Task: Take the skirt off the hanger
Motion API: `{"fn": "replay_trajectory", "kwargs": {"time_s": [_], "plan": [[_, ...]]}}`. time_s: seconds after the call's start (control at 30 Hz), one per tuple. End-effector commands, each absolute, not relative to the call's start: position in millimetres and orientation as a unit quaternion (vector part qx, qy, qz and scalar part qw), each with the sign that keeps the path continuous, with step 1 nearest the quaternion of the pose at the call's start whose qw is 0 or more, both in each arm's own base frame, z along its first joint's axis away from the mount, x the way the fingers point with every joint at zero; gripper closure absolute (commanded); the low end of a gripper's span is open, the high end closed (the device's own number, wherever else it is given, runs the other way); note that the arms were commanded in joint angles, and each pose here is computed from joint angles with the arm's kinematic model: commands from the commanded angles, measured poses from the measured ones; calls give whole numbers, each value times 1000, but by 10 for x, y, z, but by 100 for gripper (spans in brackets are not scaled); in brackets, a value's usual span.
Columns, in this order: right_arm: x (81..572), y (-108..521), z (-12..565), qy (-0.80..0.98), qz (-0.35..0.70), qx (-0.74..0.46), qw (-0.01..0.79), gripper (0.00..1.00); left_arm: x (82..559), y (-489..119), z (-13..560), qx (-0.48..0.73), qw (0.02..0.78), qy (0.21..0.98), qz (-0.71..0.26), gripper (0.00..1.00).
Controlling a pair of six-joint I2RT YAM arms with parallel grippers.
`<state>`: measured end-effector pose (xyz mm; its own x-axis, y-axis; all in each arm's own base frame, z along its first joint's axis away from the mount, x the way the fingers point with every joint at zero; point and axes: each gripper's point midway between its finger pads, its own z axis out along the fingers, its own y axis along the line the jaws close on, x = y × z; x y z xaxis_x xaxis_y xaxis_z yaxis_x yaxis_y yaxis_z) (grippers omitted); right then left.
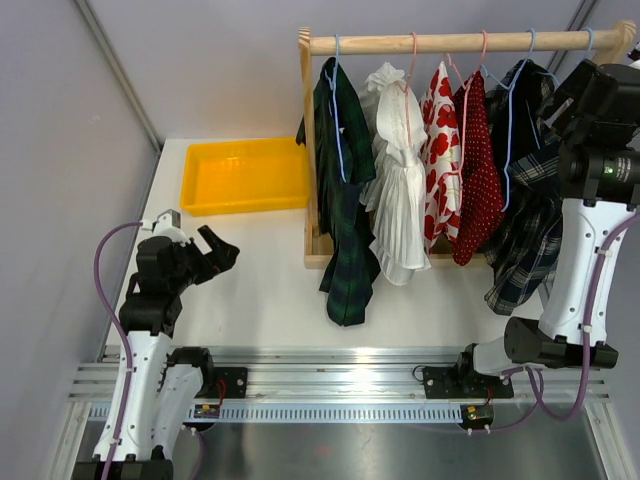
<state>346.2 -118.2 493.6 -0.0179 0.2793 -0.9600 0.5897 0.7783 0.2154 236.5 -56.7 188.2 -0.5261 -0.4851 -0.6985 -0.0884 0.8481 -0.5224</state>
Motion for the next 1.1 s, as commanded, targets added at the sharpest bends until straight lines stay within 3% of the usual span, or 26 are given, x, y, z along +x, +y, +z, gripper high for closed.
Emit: {"fn": "replay_trajectory", "kwargs": {"time_s": [0.0,0.27,0.47,0.63,0.8,0.9,1.07], "plan": [[3572,-1179,4874,702,-101,312,632,10,2422,-621,2096,-145,481,833,-233,1],[3791,-1067,4800,717,-61,301,626,33,2422,-616,2091,-148,481,833,-232,1],[3930,-992,4769,727,-36,292,620,43,2422,-614,2085,-148,480,833,-231,1],[4050,-931,4717,738,-18,282,613,83,2421,-603,2087,-150,481,833,-228,1],[4084,-918,4716,740,-13,283,611,85,2426,-588,2084,-153,482,833,-225,1],[4141,-875,4648,747,0,280,603,100,2427,-577,2080,-155,481,834,-222,1],[4171,-727,4596,758,35,259,597,100,2424,-595,2099,-149,483,833,-226,1]]}}
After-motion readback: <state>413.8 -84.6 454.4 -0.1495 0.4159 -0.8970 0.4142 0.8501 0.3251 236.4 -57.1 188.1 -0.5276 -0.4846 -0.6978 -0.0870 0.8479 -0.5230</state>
